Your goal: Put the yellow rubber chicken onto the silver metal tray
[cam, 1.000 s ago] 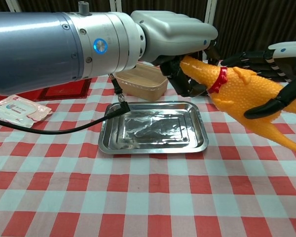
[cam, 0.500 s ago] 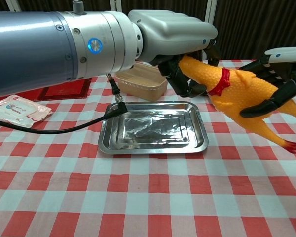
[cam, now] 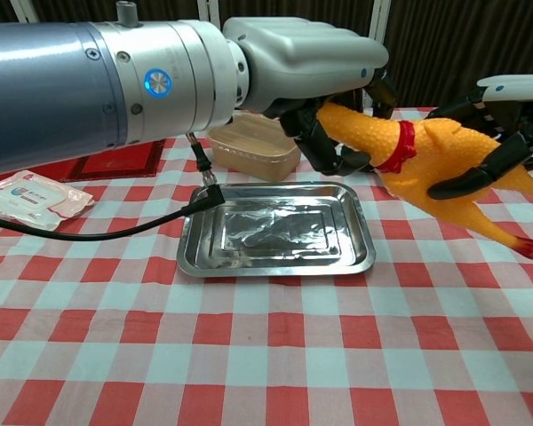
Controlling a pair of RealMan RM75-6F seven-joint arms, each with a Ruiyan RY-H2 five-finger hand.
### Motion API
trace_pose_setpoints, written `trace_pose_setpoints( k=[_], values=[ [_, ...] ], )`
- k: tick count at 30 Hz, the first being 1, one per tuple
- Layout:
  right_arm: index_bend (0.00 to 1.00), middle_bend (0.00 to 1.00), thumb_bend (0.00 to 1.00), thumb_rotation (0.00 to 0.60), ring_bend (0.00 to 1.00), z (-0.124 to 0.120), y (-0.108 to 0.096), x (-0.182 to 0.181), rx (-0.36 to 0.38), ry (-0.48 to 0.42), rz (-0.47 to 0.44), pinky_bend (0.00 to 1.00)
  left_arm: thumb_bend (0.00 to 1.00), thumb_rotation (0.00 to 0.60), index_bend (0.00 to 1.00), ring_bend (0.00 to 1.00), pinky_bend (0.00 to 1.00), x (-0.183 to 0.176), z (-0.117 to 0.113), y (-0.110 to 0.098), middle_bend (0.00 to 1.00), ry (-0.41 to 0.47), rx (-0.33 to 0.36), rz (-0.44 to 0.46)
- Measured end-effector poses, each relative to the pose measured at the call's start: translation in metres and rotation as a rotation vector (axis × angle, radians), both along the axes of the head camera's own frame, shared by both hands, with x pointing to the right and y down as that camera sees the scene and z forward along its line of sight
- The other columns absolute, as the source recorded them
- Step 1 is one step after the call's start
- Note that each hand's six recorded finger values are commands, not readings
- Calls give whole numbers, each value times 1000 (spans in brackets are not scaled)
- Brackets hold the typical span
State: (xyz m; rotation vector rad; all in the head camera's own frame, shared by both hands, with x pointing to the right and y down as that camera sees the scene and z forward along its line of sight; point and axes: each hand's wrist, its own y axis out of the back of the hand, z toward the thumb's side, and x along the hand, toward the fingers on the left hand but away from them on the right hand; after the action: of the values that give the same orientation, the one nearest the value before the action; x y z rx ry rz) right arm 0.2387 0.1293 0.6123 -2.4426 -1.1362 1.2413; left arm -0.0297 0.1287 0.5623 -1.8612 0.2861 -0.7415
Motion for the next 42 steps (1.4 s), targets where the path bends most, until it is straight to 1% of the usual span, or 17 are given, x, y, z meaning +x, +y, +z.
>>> trace_pose_setpoints(
  k=[4,6,7,9,10,11,12,14,16,18,21,34,36,39,40,41,42],
  values=[
    [1000,980,774,600,1000,0,-1,-1,11,-5,4,1000,844,600,589,566,576,-1,1,0,649,2,-2,-1],
    [992,961,774,600,974,0,-2,0,17,-6,7,1000,843,600,589,566,576,-1,1,0,648,4,-2,-1],
    [953,918,774,600,923,0,-2,0,18,-6,7,981,843,600,589,566,576,-1,2,0,648,4,-3,-1],
    [811,793,754,600,780,-1,-1,0,18,-3,1,877,843,600,589,566,576,-1,2,-1,649,4,-1,-1],
    [701,706,712,600,683,-1,0,0,17,0,-4,783,843,600,589,566,576,-2,2,-1,649,4,1,-2],
    [592,619,654,600,589,-1,1,1,14,3,-12,688,843,600,589,566,576,-2,3,-2,649,3,4,-4],
    [525,563,607,600,532,-2,2,1,10,5,-22,630,843,600,589,566,576,-2,3,-3,649,2,7,-6],
    [336,405,472,600,377,-3,4,1,2,2,-33,466,843,600,590,566,576,-3,4,-6,650,-1,17,-10],
    [206,298,365,600,268,-4,5,1,-8,-6,-44,356,843,600,591,566,576,-4,5,-7,651,-3,27,-14],
    [127,227,301,600,201,-5,7,2,-19,-10,-60,297,843,600,592,567,576,-4,6,-9,652,-7,36,-17],
    [75,180,282,600,156,-7,9,5,-31,-4,-88,256,843,600,592,567,576,-4,7,-11,653,-13,52,-19],
    [82,171,281,600,144,-7,10,10,-56,-10,-108,249,843,600,592,567,576,0,8,-9,652,-13,61,-16],
    [136,180,281,600,168,-7,10,11,-55,-6,-110,255,843,600,592,567,576,0,8,-9,652,-12,59,-17],
    [322,268,300,600,286,-6,9,12,-51,1,-113,338,843,600,592,567,576,1,9,-8,653,-12,54,-12],
    [419,331,349,600,357,-6,8,12,-50,2,-109,407,843,600,593,567,576,1,9,-7,653,-12,53,-11],
    [479,375,399,600,412,-6,7,13,-47,2,-106,461,843,600,593,567,576,1,9,-6,653,-10,50,-9],
    [551,430,479,600,482,-5,6,13,-43,3,-102,535,843,600,593,568,576,1,8,-6,653,-9,47,-8]
  ],
)
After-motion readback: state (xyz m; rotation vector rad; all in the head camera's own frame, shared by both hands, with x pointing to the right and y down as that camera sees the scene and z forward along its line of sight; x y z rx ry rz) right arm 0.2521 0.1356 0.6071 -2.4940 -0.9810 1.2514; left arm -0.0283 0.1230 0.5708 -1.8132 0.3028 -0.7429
